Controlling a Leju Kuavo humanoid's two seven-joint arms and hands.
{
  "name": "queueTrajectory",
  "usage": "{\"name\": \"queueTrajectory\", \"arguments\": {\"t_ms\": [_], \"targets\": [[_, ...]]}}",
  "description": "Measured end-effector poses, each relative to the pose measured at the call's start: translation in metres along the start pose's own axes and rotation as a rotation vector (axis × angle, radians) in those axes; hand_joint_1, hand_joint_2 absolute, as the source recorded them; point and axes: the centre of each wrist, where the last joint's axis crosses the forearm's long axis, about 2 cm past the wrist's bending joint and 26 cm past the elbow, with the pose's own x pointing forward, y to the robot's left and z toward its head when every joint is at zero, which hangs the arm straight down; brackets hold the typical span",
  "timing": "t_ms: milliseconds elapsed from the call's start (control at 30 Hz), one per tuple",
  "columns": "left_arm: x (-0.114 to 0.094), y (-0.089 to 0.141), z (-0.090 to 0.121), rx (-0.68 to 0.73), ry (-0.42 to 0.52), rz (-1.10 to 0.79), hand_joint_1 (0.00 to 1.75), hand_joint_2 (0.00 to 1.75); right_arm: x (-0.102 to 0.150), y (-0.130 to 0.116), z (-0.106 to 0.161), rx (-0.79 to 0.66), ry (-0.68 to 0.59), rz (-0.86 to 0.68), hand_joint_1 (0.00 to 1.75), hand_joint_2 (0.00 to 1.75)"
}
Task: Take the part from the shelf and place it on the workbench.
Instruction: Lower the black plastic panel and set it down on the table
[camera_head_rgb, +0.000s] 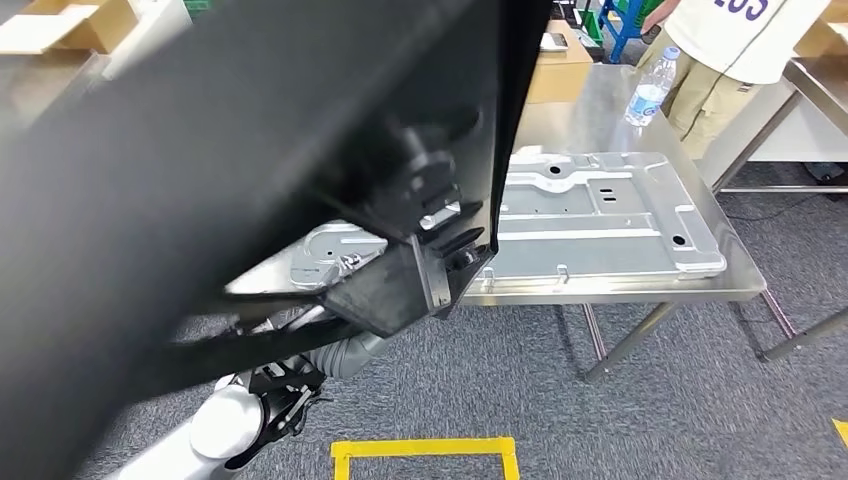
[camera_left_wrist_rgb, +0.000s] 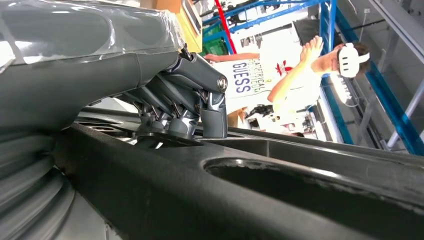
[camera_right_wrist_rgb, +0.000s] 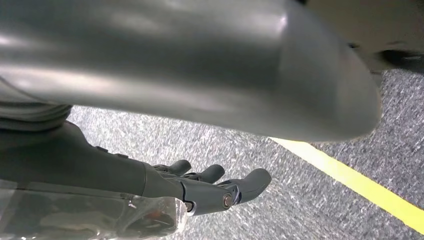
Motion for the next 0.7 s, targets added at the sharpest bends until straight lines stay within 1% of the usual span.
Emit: {"name": "queueTrajectory", "arguments": {"t_ms": [700], "targets": [[0.0000, -0.0004, -0.0003, -0.002, -0.001, 0.001, 1.75, 1.75, 0.0007, -0.0007, -0.0001, -0.001, 0.000, -0.001, 0.00, 0.00]]}}
